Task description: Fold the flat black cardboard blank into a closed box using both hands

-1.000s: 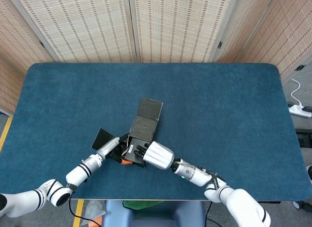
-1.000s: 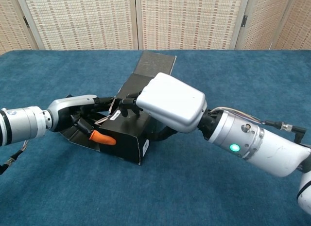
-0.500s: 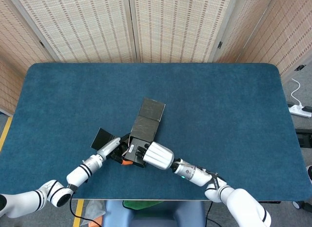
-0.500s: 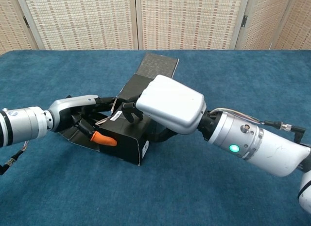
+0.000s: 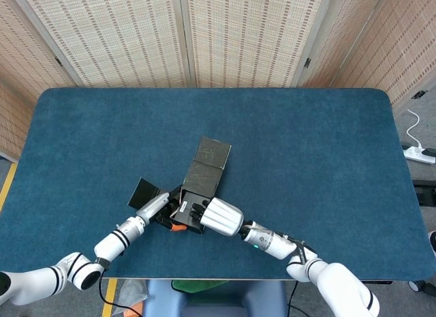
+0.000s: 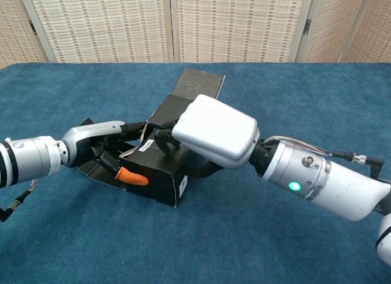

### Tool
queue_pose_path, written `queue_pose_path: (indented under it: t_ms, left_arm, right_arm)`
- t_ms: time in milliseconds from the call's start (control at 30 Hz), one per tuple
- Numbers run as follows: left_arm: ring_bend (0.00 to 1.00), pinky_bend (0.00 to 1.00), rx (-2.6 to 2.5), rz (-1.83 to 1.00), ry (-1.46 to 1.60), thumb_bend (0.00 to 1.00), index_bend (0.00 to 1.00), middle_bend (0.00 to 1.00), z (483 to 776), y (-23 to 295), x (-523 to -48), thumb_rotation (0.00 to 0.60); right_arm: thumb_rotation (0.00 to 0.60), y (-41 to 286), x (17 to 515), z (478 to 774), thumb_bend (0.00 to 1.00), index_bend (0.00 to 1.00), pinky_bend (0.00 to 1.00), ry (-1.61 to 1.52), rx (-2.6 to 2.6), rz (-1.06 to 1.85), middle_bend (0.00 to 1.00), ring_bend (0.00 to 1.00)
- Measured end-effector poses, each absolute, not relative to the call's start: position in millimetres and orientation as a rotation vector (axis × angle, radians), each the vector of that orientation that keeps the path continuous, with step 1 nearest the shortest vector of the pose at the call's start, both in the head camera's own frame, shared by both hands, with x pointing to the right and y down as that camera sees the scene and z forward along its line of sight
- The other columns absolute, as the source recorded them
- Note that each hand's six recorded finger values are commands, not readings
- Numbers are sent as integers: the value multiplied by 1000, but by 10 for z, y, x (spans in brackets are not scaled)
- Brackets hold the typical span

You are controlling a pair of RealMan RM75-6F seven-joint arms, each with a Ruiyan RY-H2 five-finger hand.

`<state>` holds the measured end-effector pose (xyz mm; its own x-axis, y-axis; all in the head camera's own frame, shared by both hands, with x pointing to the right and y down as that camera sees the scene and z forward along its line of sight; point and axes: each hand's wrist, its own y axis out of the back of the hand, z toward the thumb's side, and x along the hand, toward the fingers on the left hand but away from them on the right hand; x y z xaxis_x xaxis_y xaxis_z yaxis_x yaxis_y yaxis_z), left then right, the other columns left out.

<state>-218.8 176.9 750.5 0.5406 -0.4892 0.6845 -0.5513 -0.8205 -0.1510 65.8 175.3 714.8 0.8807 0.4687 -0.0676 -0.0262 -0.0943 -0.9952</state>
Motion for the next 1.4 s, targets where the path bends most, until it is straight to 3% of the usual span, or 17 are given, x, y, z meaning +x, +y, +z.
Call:
queue_pose_path:
  t_ms: [367, 767, 900, 1167, 1400]
  left_arm:
    - [421, 669, 2691, 1127, -870, 193, 0, 82, 7444, 1814, -2206, 600]
    - [399, 656, 2717, 1111, -849, 194, 0, 2, 7404, 1839, -2197, 600]
    - [399, 655, 2717, 1104, -850, 196, 0, 0, 7391, 1839, -2196, 600]
    - [389, 652, 2709, 1088, -853, 194, 0, 0, 7363, 1829, -2197, 600]
    - [385, 650, 2722, 1080, -831, 194, 0, 0, 7331, 1846, -2189, 600]
  right_arm:
    - [600, 1764, 692, 7125, 131, 497, 1000, -342, -1614, 421, 483, 764]
    - [600, 1759, 679, 7123, 126, 497, 1000, -334, -1607, 427, 440, 764]
    - [600, 1773, 658, 7119, 124, 497, 1000, -331, -1608, 424, 385, 764]
    - [600, 1816, 643, 7116, 123, 496, 1000, -319, -1606, 413, 368, 762]
    - [600, 1755, 652, 7035, 110, 402, 1000, -354, -1589, 403, 291, 755]
